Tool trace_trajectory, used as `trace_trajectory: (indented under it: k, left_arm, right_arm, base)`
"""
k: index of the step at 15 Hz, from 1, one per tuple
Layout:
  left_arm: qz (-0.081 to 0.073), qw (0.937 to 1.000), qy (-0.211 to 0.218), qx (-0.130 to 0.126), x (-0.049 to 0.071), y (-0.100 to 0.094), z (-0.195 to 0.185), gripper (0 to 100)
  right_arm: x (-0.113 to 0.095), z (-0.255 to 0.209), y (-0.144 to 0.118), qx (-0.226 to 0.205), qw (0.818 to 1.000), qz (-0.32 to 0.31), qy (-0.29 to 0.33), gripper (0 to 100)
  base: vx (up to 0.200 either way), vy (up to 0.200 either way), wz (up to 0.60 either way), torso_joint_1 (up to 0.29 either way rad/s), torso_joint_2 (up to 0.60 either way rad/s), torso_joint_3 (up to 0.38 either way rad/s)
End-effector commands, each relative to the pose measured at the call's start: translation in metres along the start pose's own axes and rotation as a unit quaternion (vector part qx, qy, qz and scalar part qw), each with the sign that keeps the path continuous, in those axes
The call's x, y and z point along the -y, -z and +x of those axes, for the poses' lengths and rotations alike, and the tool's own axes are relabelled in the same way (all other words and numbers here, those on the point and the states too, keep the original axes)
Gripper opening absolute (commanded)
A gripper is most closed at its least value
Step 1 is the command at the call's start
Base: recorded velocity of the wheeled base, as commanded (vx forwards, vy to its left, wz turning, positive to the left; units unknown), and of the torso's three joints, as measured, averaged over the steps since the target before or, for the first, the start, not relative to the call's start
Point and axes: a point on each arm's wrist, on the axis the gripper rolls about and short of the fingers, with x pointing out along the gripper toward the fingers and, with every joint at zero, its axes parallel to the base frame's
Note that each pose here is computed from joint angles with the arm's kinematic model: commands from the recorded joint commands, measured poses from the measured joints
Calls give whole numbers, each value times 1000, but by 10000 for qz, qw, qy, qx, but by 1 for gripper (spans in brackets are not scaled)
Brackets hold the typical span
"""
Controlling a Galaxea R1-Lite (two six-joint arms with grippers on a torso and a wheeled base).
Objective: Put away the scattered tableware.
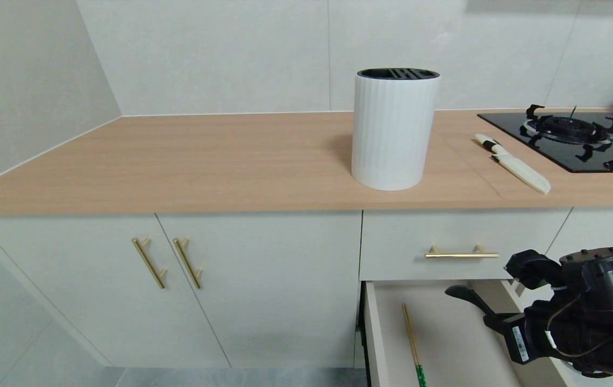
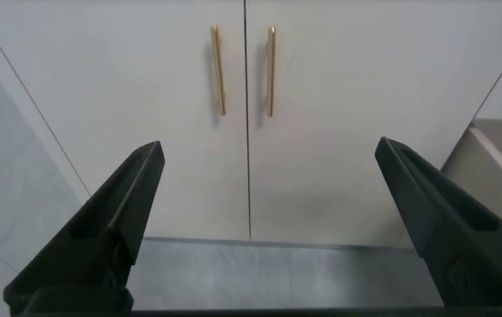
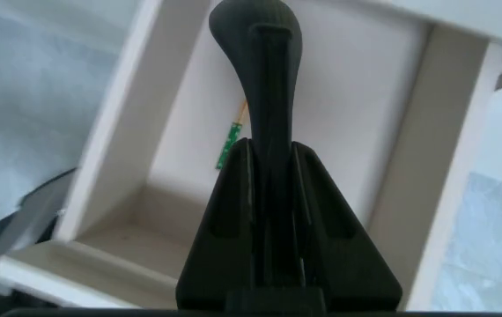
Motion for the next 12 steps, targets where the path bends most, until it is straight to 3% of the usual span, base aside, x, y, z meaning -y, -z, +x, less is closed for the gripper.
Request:
trace_trajectory:
  k: [1,9,12]
  left_arm:
    - [-1,10000,-9,-9,0,0,0,100]
    - [-1,10000,-1,-9,0,0,0,100]
    - [-1,10000,-1,-9,0,0,0,100]
  right_arm:
    - [0,5,4,-117,9999,-5,3,0]
    - [0,14,8,-101,9999,-5,56,0]
    - [0,15,8,-93,9999,-5,56,0]
  base:
    - [0,0,0,-183,476,295]
    - [0,0,0,-129,449,323]
    - [0,0,0,-30,170,120]
